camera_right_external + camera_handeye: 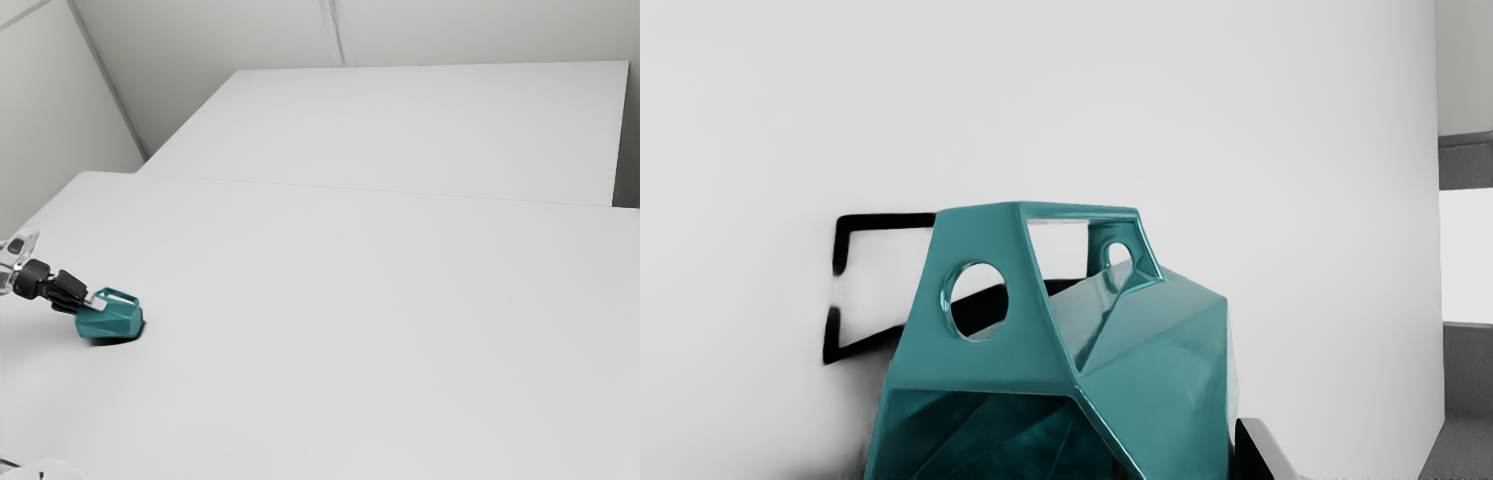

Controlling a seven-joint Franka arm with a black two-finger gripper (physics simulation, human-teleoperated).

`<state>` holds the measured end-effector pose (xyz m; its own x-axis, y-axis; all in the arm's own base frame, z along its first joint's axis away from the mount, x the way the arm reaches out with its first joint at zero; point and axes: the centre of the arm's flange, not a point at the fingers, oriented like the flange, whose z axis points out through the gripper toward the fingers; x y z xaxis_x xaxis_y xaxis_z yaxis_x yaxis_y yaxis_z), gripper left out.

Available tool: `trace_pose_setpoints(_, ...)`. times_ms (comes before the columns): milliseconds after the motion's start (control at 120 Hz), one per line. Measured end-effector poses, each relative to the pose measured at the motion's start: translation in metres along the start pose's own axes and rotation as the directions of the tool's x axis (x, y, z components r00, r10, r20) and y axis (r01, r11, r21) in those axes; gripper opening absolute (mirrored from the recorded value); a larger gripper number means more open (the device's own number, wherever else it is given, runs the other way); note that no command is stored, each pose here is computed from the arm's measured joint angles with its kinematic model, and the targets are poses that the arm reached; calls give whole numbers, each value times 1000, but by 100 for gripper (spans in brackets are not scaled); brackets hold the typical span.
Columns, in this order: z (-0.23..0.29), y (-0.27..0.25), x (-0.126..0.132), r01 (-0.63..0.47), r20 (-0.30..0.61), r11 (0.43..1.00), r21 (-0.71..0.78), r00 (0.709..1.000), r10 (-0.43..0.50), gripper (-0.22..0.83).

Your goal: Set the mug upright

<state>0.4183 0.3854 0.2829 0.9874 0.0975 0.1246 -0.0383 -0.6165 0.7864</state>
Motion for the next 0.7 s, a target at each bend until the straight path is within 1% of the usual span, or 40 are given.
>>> trace_pose_setpoints(192, 1, 2, 1, -6, 4, 1000, -5, 1000, 6, -8)
trace_pose_setpoints(433, -3, 14, 7, -30, 6, 1000, 3, 1000, 30, -14)
trace_pose_setpoints(600, -9, 51, 16, -96, 8, 994, 50, 995, 95, -15)
trace_pose_setpoints(700, -4, 77, 26, -157, 18, 982, 102, 988, 156, -16)
